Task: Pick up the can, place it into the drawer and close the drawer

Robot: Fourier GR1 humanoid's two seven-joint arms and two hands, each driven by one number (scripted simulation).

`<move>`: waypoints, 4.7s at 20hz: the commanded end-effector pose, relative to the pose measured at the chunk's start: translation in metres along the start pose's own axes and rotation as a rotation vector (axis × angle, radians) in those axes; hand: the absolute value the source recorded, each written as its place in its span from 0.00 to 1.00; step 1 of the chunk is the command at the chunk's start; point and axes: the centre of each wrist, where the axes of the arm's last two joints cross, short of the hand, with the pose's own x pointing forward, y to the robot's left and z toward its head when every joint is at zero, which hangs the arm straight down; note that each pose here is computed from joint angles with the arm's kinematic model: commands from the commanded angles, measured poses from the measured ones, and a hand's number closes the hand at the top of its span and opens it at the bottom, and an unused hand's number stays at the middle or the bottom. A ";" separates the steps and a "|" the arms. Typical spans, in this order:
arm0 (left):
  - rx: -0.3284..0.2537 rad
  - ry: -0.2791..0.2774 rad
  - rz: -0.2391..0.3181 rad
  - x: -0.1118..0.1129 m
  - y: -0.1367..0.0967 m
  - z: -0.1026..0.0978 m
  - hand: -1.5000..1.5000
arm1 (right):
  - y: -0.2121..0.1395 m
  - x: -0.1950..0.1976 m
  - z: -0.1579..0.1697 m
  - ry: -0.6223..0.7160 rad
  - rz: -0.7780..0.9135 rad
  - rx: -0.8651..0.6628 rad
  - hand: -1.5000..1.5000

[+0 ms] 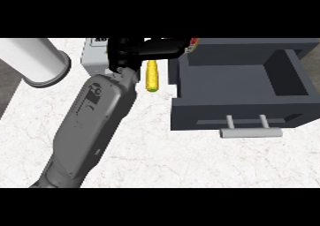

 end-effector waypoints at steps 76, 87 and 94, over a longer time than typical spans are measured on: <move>0.127 -0.001 -0.108 -0.029 -0.086 -0.044 0.00 | 0.071 0.059 -0.076 -0.357 0.573 0.228 0.00; 0.119 0.028 -0.091 -0.020 -0.081 -0.045 0.00 | 0.149 0.008 -0.132 -0.388 0.782 0.250 0.00; 0.132 0.025 -0.104 -0.022 -0.060 -0.048 0.00 | 0.182 0.005 -0.194 -0.411 0.951 0.336 0.00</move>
